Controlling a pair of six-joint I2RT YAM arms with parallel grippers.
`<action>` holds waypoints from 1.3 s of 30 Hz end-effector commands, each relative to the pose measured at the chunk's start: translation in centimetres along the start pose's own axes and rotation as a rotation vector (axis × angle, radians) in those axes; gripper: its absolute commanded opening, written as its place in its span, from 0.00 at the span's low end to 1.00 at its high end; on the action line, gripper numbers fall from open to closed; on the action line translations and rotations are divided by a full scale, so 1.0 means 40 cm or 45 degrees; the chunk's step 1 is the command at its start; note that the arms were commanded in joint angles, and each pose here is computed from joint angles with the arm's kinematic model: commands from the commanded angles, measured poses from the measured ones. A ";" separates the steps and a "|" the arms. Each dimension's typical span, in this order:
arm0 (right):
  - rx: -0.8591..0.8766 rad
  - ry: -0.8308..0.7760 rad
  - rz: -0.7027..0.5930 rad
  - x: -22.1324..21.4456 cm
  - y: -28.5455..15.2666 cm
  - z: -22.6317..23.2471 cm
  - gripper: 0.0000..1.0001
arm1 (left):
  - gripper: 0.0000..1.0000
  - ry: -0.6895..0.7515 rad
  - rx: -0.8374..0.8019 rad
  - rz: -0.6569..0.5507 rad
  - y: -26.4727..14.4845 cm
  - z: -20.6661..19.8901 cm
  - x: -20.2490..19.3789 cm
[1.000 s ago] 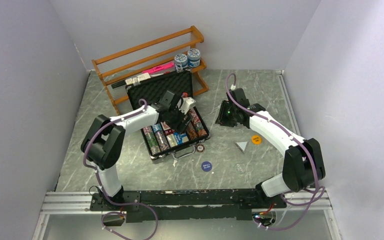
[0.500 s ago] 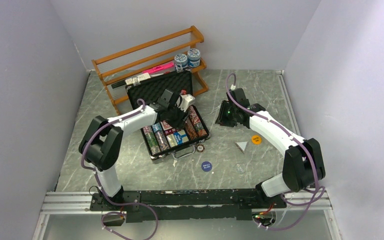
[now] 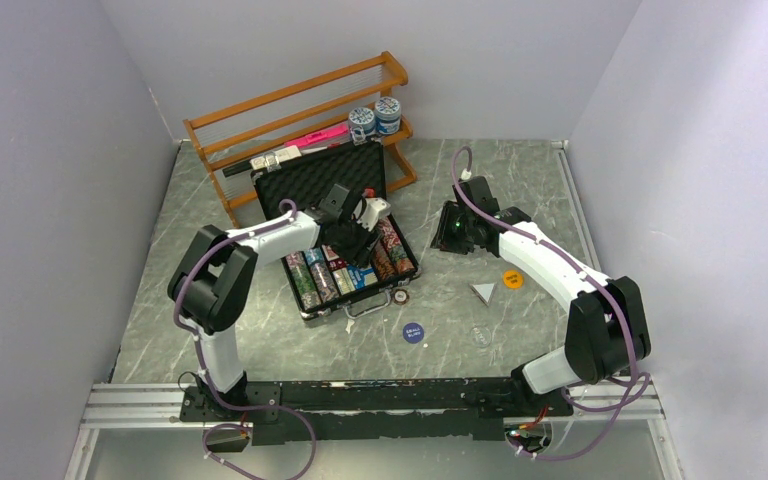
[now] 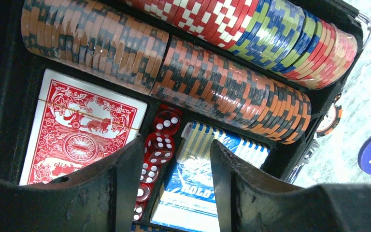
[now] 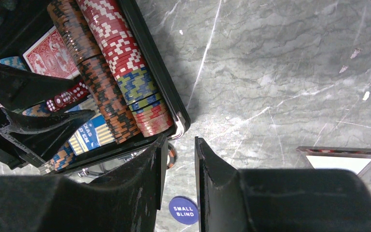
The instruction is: Pack up texas hold em set
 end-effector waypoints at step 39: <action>0.012 0.006 0.011 -0.001 0.006 -0.004 0.31 | 0.53 -0.087 -0.028 -0.059 0.005 -0.015 -0.001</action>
Point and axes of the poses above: each gripper's point midway between its finger pads, its own y axis out along the fingers, its own z axis along the line the jaws close on, x = y × z, the point moved 10 cm from there along -y, back along the fingers, and after that the axes turned 12 degrees about y, right-handed, at the moved point
